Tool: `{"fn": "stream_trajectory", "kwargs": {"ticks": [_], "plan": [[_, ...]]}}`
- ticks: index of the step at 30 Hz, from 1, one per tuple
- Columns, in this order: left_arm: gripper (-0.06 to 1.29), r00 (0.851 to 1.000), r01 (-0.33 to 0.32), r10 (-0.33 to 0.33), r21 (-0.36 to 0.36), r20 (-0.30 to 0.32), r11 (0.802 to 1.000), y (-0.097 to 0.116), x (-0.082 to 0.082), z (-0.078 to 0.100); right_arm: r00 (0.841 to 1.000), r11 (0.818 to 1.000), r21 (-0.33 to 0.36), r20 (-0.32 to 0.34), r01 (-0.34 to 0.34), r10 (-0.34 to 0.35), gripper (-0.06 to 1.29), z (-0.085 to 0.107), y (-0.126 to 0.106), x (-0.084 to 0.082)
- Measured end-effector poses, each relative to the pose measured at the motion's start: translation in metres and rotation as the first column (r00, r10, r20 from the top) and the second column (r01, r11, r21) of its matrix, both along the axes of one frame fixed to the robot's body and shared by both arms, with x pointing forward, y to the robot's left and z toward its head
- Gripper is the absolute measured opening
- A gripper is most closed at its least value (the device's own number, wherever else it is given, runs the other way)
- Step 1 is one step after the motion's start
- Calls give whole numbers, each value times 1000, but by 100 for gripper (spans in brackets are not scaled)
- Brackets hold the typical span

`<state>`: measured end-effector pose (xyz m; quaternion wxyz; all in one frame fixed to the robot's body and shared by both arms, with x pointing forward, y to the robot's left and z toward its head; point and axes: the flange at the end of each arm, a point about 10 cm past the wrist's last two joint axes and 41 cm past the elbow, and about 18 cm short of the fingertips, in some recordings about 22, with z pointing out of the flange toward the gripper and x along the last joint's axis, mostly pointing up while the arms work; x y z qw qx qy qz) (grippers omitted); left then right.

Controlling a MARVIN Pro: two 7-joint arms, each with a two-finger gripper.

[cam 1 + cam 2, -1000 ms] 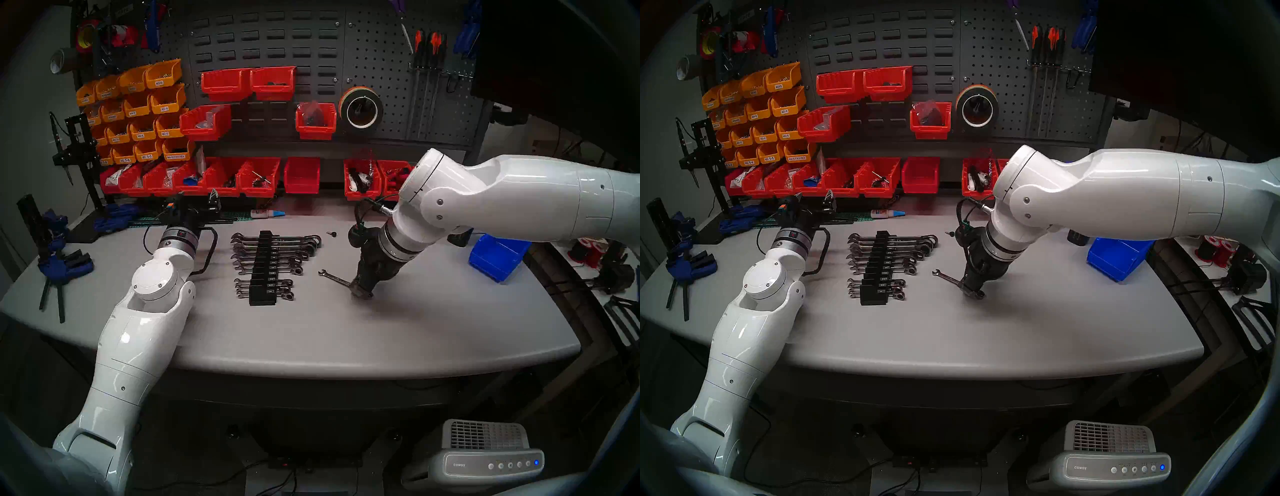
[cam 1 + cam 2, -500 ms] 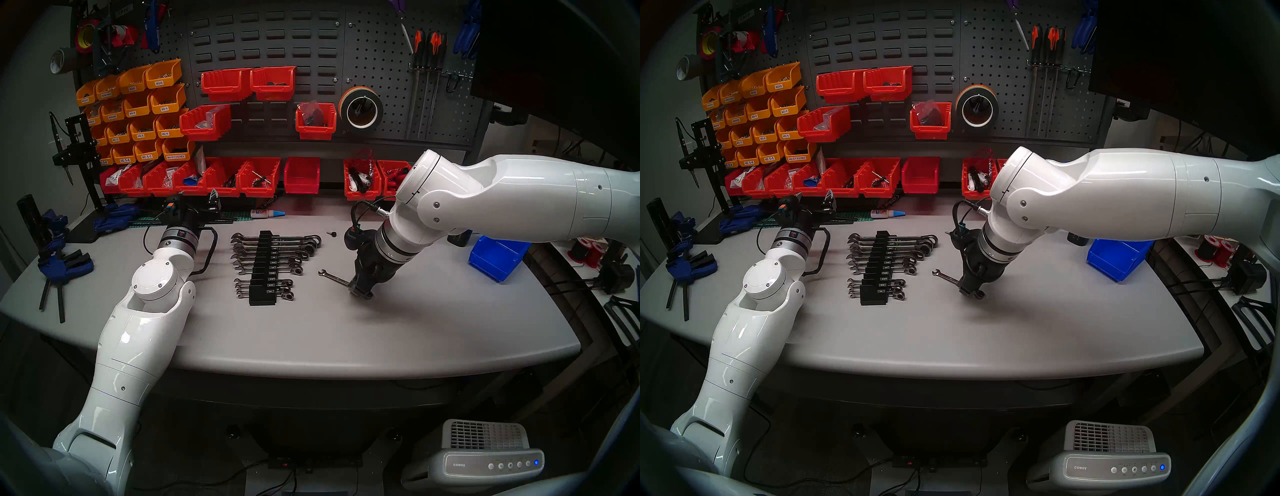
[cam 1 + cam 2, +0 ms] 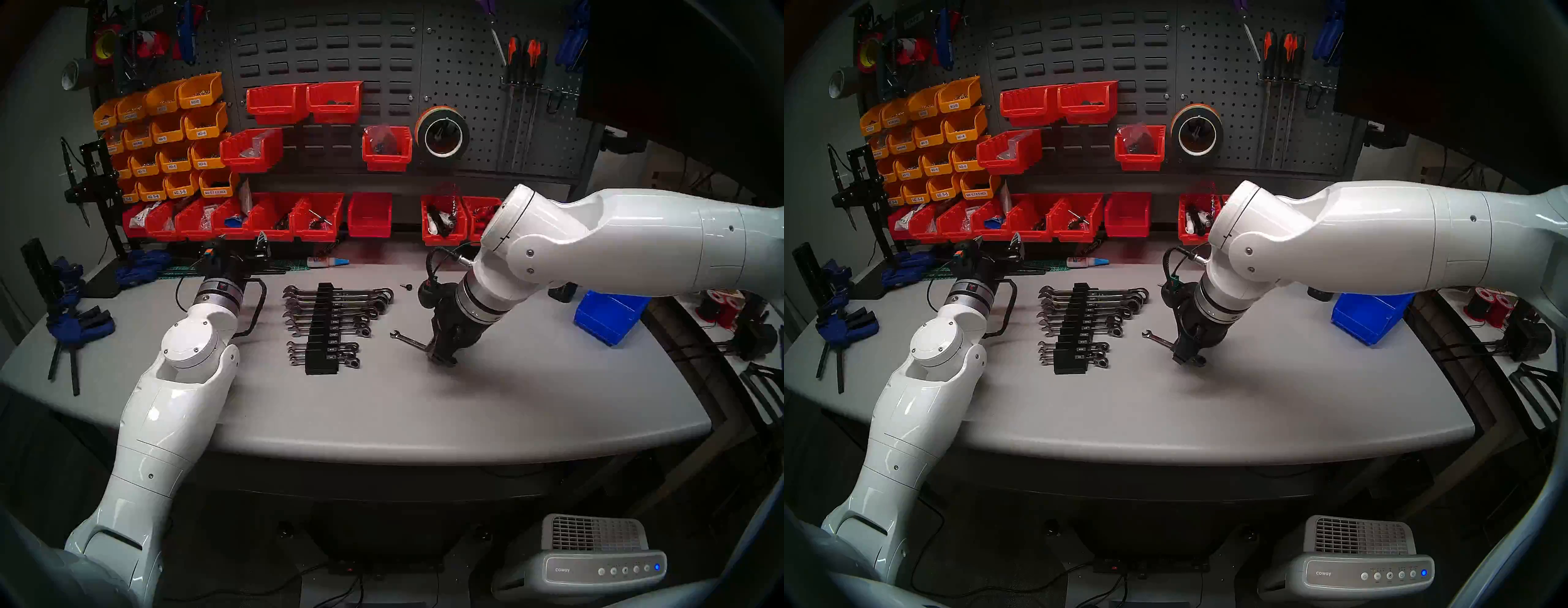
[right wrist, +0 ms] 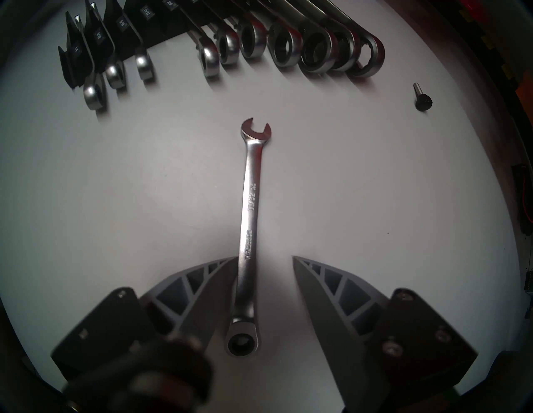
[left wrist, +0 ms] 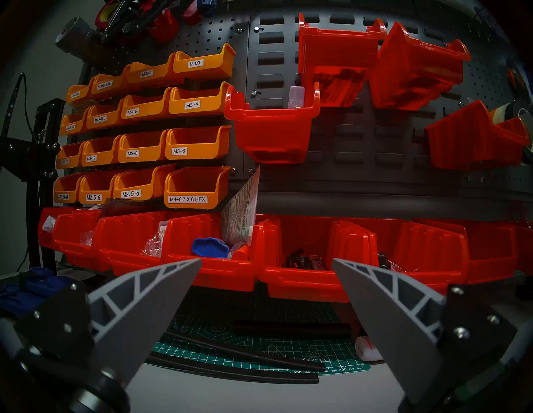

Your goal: Put the wrenches on the table into the correct slot in the case

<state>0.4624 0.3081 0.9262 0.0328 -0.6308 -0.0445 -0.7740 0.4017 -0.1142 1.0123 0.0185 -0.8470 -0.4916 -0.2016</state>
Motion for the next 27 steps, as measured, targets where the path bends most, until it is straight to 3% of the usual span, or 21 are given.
{"fn": "stream_trajectory", "kwargs": {"ticks": [4, 8, 12, 23, 27], "plan": [[123, 1000, 0, 0, 0, 0, 1000, 0, 0, 0, 1000, 1000, -4, -10, -13, 13, 64, 0, 3, -3], [124, 1000, 0, 0, 0, 0, 1000, 0, 0, 0, 1000, 1000, -5, -15, -19, 19, 63, 0, 4, -4], [123, 1000, 0, 0, 0, 0, 1000, 0, 0, 0, 1000, 1000, -4, -17, -21, 21, 43, 0, 5, -4], [123, 1000, 0, 0, 0, 0, 1000, 0, 0, 0, 1000, 1000, -9, -8, -21, 21, 22, 2, 5, -3], [123, 1000, 0, 0, 0, 0, 1000, 0, 0, 0, 1000, 1000, -10, -6, -21, 21, 5, 2, 5, -3]]}}
